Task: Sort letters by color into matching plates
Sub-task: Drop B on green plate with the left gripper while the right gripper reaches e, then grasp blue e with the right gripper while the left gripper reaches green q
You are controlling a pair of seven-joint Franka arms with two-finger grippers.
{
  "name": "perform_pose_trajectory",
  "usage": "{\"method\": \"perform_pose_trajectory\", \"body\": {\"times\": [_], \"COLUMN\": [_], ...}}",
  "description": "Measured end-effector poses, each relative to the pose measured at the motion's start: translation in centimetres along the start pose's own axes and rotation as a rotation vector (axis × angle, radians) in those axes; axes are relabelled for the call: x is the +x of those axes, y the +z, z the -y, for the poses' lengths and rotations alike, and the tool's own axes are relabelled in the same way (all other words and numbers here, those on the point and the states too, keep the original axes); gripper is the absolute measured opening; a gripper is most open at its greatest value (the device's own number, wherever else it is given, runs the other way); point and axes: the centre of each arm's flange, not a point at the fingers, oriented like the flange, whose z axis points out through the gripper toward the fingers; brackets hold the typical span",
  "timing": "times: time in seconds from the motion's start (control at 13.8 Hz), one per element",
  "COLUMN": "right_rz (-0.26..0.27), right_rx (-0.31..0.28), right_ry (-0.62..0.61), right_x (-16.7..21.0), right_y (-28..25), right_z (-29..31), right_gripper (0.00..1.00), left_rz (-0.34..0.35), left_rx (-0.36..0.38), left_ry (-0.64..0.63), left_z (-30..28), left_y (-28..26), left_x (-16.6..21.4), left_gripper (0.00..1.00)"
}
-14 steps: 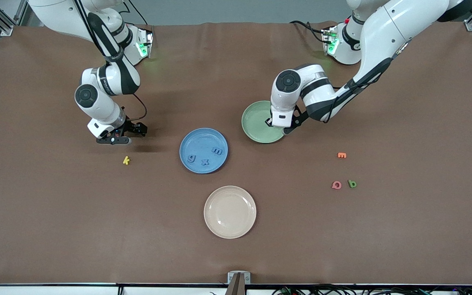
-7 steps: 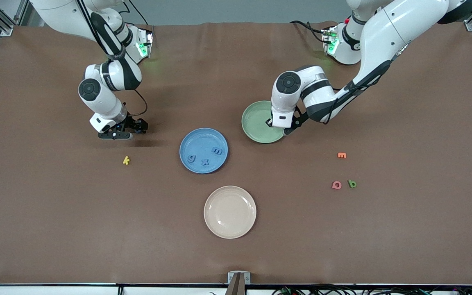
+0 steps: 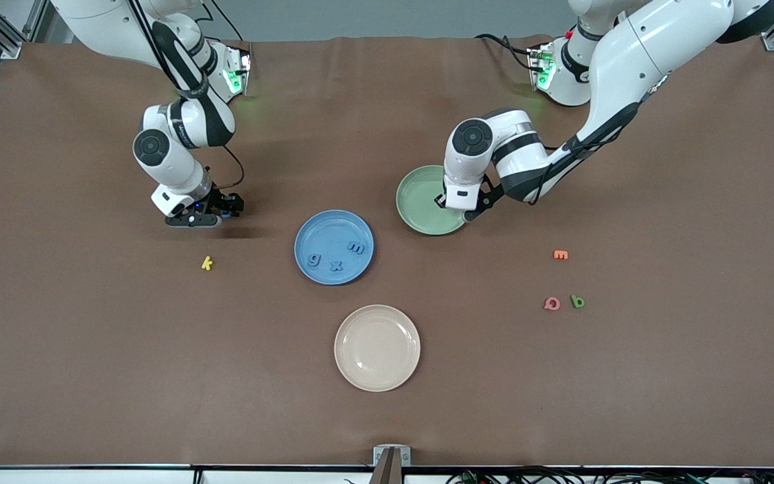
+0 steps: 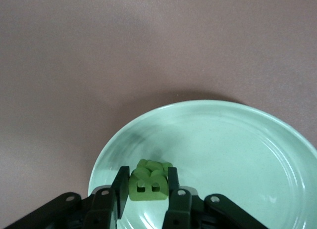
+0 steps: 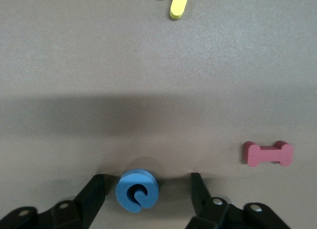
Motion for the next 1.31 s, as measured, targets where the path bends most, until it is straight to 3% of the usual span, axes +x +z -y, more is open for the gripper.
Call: {"method": "perform_pose_trajectory", "body": {"times": [0.07,0.15,0.22,0.29,0.36,0.51,0.58,0.73,1.02,1.31], "right_rz": [0.000,-0.003,-0.003,-0.005,-0.007,-0.008,-0.009,-0.009,-0.007,0.042], "right_rx": [0.000,0.001,0.001,0.002,0.002,0.003,0.003,0.005,0.005,-0.002], "right_ry": [0.000,0.000,0.000,-0.001,-0.001,-0.001,0.000,0.004,0.029,0.072], "right_x": [0.0,0.0,0.0,0.1,0.1,0.1,0.1,0.2,0.2,1.7], "right_y": [0.0,-0.1,-0.1,-0.2,-0.3,-0.4,-0.5,-0.8,-0.8,-2.4], "right_z": [0.0,0.0,0.0,0.1,0.1,0.1,0.1,0.1,0.4,4.9], "right_gripper": [0.76,0.69,0.69,0.64,0.52,0.46,0.40,0.35,0.35,0.35], "left_rz": [0.000,-0.002,-0.003,-0.005,-0.006,-0.009,-0.011,-0.018,-0.049,-0.108], "left_rx": [0.001,0.003,0.006,0.007,0.006,-0.008,-0.018,-0.051,-0.157,-0.133], "left_ry": [-0.003,-0.009,-0.019,-0.032,-0.039,-0.054,-0.061,-0.082,-0.130,-0.062], "left_z": [0.0,0.0,0.0,0.0,0.0,-0.5,-0.9,-1.9,-5.1,-4.7], "left_y": [0.0,0.2,0.3,0.4,0.4,-0.1,-0.5,-1.8,-6.8,-9.8], "left_x": [0.0,-0.1,-0.1,-0.1,-0.1,0.4,0.7,1.8,6.2,13.9], "left_gripper": [0.36,0.43,0.53,0.64,0.73,0.95,1.00,1.00,1.00,1.00]}}
